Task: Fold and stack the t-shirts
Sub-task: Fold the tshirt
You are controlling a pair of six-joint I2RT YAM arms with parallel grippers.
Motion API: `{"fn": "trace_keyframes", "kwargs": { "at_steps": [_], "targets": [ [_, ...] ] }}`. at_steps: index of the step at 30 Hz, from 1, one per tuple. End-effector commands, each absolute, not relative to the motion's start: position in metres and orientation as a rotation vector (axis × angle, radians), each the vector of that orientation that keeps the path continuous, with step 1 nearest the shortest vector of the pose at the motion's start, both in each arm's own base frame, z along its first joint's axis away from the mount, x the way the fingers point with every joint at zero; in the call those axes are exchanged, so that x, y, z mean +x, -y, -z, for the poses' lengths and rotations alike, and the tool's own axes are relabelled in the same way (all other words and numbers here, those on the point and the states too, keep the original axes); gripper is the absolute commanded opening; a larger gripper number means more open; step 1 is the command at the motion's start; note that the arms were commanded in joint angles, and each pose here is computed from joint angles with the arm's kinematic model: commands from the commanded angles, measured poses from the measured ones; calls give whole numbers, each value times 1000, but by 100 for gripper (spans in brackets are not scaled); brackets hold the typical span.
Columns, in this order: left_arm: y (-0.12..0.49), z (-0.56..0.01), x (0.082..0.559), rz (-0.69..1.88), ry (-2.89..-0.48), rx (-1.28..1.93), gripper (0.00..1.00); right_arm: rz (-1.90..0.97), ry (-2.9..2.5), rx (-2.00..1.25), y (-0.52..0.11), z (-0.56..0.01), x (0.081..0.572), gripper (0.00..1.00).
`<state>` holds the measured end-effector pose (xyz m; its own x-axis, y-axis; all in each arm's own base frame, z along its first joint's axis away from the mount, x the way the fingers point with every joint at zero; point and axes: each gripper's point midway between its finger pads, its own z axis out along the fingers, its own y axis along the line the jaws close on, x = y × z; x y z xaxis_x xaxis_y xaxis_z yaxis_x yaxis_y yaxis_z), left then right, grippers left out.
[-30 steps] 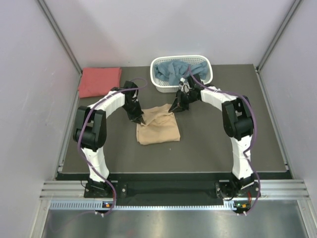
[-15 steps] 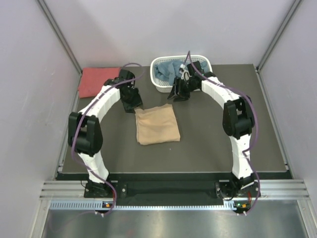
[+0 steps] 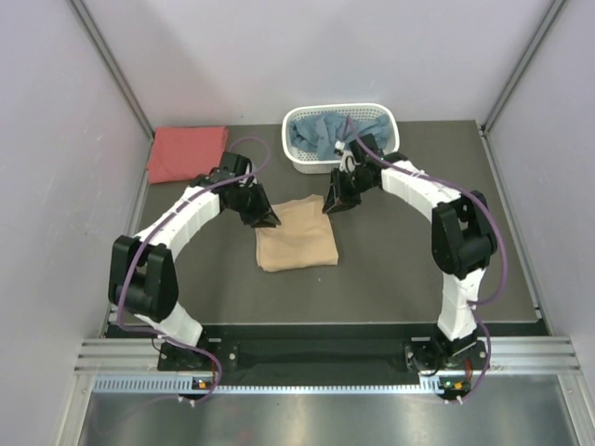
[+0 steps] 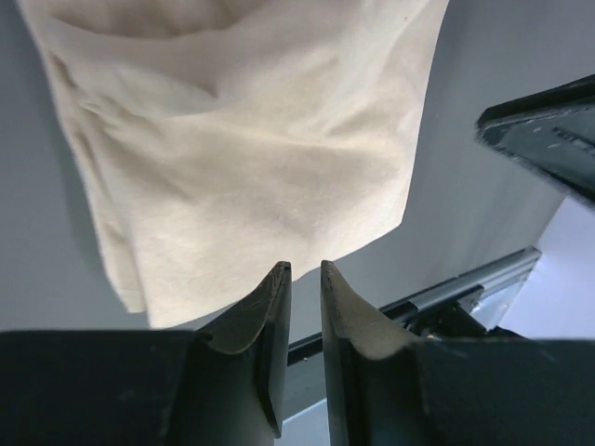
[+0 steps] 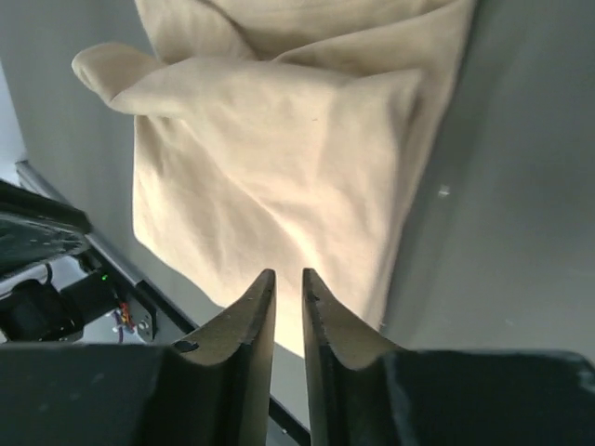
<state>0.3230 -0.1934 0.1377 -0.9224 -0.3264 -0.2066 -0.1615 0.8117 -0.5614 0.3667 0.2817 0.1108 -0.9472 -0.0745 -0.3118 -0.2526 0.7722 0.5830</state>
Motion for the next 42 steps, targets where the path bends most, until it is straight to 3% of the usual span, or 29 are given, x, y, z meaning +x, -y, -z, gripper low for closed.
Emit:
{"fn": "trace_keyframes", "kwargs": {
  "at_steps": [1, 13, 19, 27, 29, 30, 33, 35, 42],
  "targets": [
    [216, -145, 338, 962, -2625, -361, 24, -1090, -2578, -274, -313, -124, 364, 17],
    [216, -86, 362, 872, -2711, -356, 23, -1173, -2560, -217, -338, -79, 388, 12],
    [209, -87, 398, 797, -2691, -328, 22, -1116, -2535, -196, -342, -74, 419, 12],
    [178, -93, 435, 561, -2710, -266, 32, -1064, -2540, -160, -335, -78, 454, 13],
    [176, -108, 437, 550, -2676, -239, 38, -1054, -2531, -211, -332, -82, 453, 16],
    [174, -114, 435, 546, -2663, -227, 46, -1034, -2554, -216, -327, -81, 449, 18],
    [162, -133, 423, 492, -2621, -227, 55, -960, -2533, -287, -315, -96, 444, 33],
    [153, -142, 411, 455, -2606, -232, 58, -900, -2546, -334, -305, -94, 438, 43],
    [150, -125, 387, 463, -2650, -228, 60, -839, -2578, -424, -290, -80, 432, 47]
  ]
}}
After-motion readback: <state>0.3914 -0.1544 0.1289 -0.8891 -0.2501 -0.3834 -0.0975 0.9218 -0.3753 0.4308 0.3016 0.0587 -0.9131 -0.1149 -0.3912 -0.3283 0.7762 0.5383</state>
